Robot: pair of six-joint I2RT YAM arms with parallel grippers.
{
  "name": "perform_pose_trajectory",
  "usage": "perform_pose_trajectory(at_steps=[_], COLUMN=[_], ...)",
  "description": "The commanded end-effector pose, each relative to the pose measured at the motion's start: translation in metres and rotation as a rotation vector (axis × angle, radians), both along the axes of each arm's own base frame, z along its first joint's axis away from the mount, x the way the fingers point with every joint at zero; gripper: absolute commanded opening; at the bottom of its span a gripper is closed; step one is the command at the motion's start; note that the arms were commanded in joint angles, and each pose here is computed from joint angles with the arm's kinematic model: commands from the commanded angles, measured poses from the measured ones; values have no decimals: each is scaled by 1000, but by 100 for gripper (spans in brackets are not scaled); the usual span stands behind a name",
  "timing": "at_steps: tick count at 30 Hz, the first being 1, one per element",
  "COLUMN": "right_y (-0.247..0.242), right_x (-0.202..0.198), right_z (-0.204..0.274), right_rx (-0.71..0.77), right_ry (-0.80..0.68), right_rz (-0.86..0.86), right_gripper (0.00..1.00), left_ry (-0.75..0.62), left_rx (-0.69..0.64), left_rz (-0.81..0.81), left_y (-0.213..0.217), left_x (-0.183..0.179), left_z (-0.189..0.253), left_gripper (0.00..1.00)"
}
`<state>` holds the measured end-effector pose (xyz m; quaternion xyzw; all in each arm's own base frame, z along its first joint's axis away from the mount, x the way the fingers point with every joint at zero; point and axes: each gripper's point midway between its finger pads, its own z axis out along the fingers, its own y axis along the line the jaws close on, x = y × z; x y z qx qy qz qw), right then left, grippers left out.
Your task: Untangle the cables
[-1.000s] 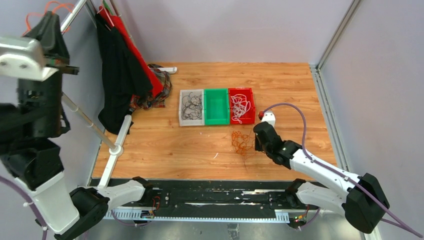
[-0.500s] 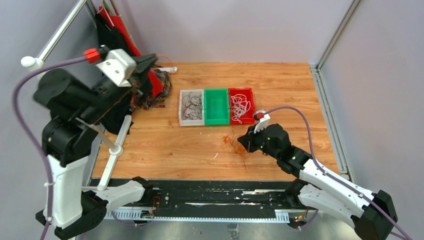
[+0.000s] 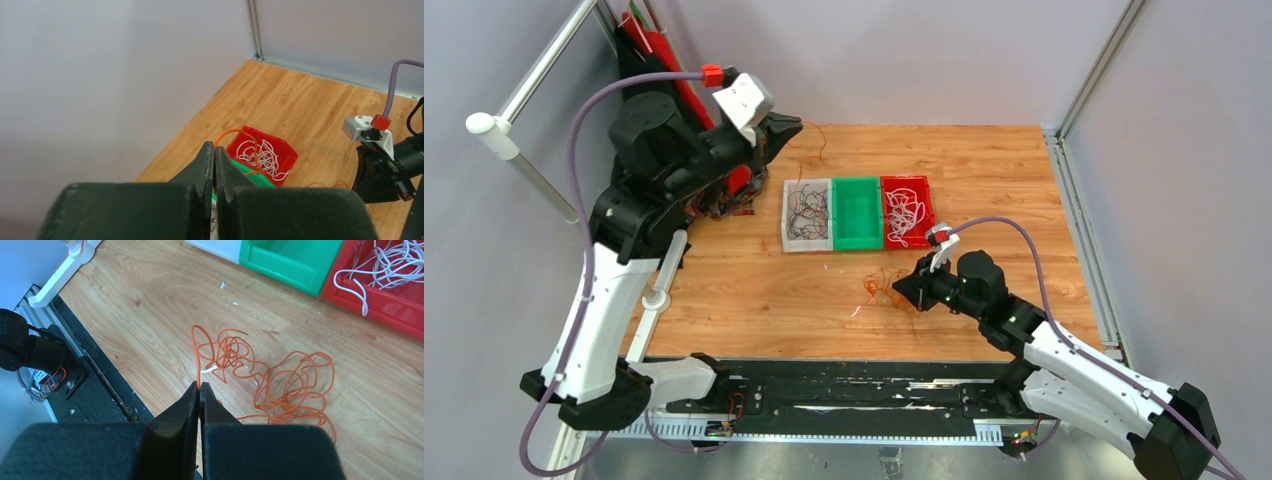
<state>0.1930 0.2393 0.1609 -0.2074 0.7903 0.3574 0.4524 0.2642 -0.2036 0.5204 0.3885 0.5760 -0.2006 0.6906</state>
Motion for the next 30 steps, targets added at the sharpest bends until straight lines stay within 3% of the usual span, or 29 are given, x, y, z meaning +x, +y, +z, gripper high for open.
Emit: perform_pose_trajectory(at_steps=[1, 19, 30], right_y=[1, -7, -13], right_x=[-2, -4, -2], right_z=[1, -26, -32], right_rx=[2, -28, -41], right_ry=[-32, -7, -16], right_rz=[11, -11, -41], right_gripper=[1, 1, 1], left_ry=[64, 159, 229], left_rx=[-41, 35, 43], left_rz=[-46, -10, -24], left_y=[-23, -59, -83], left_x=[20, 100, 130], left_z=[-14, -81, -107], left_gripper=[0, 0, 0])
